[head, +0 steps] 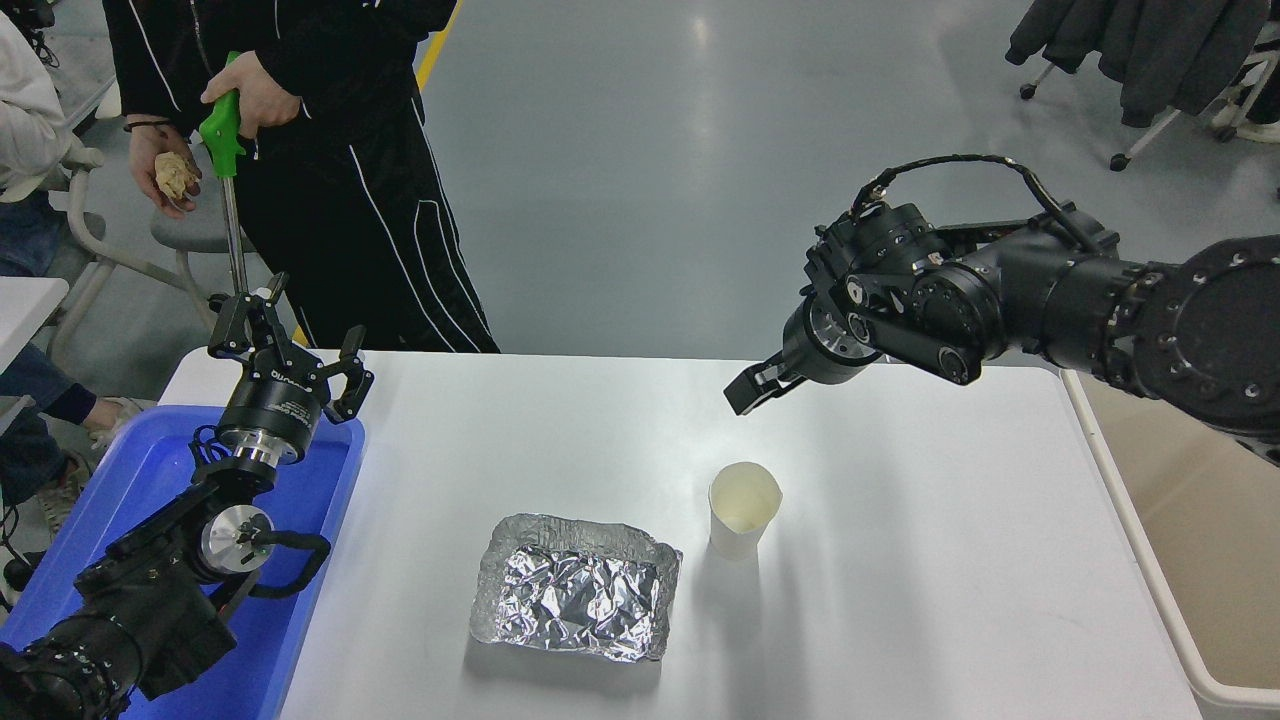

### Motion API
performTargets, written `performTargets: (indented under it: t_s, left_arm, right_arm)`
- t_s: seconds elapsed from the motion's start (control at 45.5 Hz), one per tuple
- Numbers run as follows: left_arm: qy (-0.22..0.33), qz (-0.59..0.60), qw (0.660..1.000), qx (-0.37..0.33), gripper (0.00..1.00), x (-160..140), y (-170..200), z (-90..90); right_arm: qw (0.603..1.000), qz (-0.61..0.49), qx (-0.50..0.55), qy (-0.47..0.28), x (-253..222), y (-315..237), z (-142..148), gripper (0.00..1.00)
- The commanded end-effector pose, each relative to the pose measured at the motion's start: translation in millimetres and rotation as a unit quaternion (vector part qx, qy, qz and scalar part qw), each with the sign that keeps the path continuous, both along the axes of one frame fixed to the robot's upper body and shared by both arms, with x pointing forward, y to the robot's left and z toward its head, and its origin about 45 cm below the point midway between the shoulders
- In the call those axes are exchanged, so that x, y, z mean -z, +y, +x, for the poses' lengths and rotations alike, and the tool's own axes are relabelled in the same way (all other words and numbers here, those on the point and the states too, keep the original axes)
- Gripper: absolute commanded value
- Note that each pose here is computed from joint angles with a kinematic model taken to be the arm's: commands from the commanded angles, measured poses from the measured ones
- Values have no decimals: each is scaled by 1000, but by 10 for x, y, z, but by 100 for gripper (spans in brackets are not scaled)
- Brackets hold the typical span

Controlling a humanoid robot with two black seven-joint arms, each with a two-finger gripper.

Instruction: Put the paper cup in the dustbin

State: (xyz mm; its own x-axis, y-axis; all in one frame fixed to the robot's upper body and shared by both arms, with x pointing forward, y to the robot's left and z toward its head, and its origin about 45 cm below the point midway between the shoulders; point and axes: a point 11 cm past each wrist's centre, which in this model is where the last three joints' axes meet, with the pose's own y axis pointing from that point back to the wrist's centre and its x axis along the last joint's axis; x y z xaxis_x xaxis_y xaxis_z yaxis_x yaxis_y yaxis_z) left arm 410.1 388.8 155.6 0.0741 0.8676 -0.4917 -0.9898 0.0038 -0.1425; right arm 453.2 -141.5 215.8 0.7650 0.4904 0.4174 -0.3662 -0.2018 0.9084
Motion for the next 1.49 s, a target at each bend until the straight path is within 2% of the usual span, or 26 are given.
performTargets:
  t_s: [0.0,0.418,0.659,0.747,0.901,0.989,1.473]
  left_arm:
    - [0,0,1000,0,100,0,0,0]
    - [0,0,1000,0,100,0,0,0]
    - [0,0,1000,0,100,0,0,0]
    - [0,0,1000,0,100,0,0,0]
    - [0,0,1000,0,100,0,0,0]
    - [0,0,1000,0,100,0,0,0]
    - [0,0,1000,0,100,0,0,0]
  right_arm:
    - [999,-9,-2,31,337,-73,-162,99]
    - [999,14,12,47,659,-119,-304,98]
    - [999,47,14,11,815,-144,-297,88]
    - [999,49,12,13,834,-145,-311,73]
    - [999,34,-2,9,836,-175,-305,29]
    - [1000,24,-6,7,828,-201,-288,0]
    - [999,47,6,2,727,-119,-219,0]
